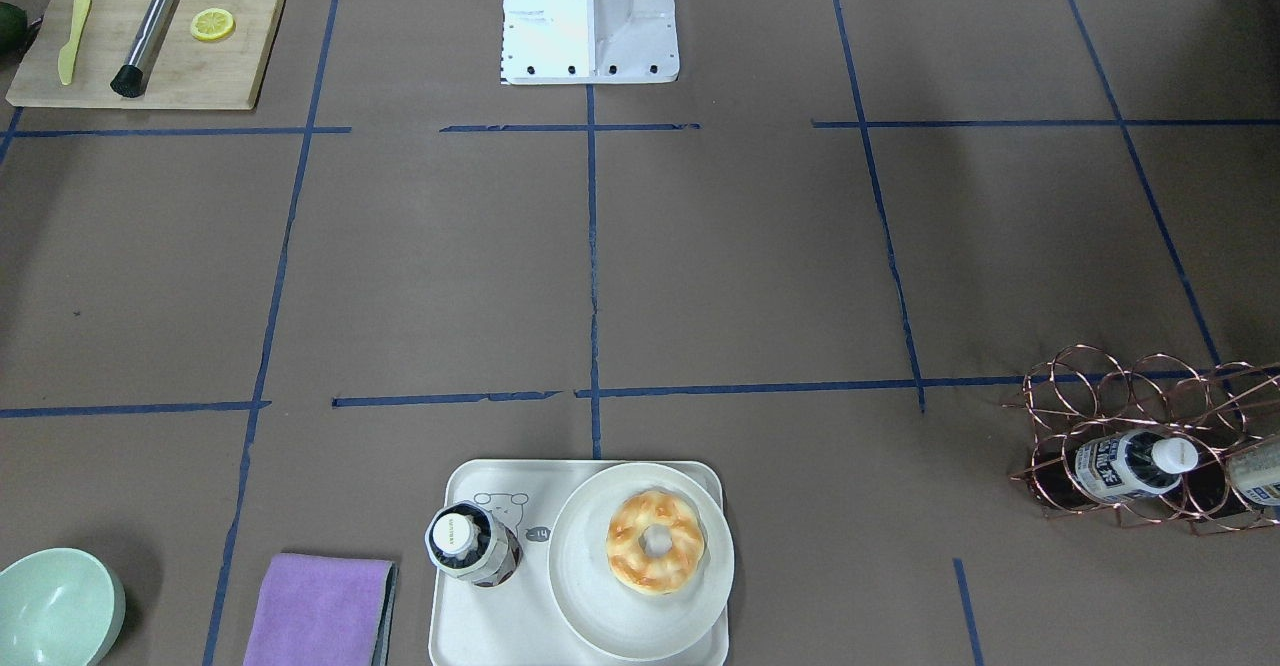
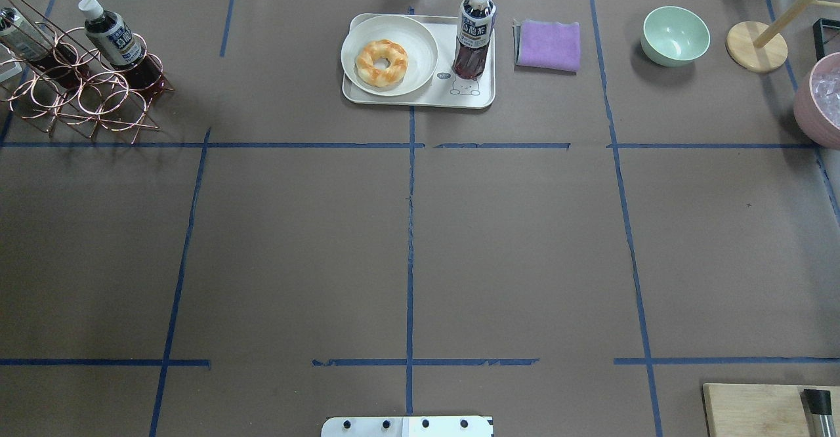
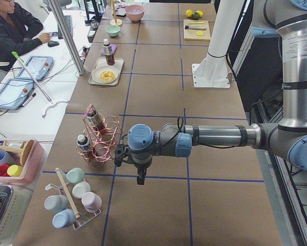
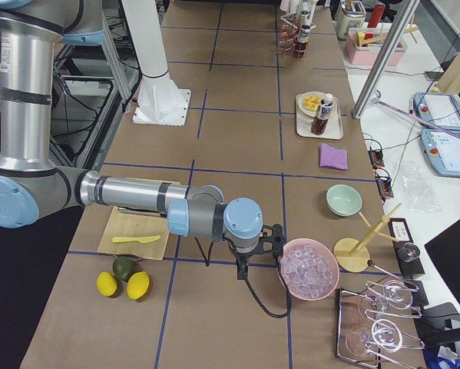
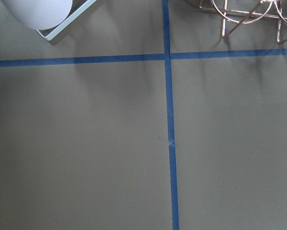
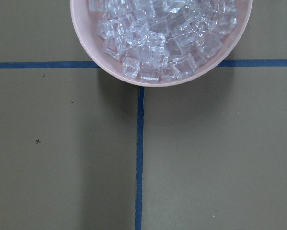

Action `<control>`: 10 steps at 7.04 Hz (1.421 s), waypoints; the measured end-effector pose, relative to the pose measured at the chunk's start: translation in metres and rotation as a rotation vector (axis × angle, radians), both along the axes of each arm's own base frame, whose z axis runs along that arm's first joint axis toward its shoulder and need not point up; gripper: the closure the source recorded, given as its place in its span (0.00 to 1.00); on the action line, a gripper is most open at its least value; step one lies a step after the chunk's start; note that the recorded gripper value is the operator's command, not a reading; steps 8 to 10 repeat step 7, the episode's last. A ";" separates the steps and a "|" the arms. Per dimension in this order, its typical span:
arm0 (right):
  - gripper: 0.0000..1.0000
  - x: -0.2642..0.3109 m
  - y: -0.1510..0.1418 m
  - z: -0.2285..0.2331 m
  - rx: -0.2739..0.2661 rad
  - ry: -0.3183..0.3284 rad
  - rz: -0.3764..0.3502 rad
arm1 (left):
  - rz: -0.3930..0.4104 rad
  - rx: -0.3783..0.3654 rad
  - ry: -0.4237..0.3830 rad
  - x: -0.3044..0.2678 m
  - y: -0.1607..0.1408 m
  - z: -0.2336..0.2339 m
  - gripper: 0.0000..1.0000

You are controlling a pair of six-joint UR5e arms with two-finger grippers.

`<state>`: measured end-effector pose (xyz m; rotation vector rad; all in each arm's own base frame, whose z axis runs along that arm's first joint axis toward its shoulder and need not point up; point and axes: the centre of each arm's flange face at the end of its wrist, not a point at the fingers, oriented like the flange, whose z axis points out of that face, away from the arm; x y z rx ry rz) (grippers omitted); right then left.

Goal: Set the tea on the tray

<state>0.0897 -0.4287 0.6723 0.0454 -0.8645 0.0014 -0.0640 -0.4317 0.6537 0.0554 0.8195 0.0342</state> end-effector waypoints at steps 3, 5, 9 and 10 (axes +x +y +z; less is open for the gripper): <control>0.00 0.000 -0.002 -0.001 0.001 0.002 0.000 | 0.000 0.000 0.000 0.000 -0.001 0.000 0.00; 0.00 0.000 -0.002 -0.001 0.002 0.002 0.000 | 0.000 0.001 0.001 0.000 -0.002 0.000 0.00; 0.00 0.000 -0.003 -0.002 0.005 0.001 0.000 | -0.001 0.000 0.001 0.000 -0.002 0.000 0.00; 0.00 0.000 -0.003 -0.002 0.005 0.001 0.000 | -0.001 0.000 0.001 0.000 -0.002 0.000 0.00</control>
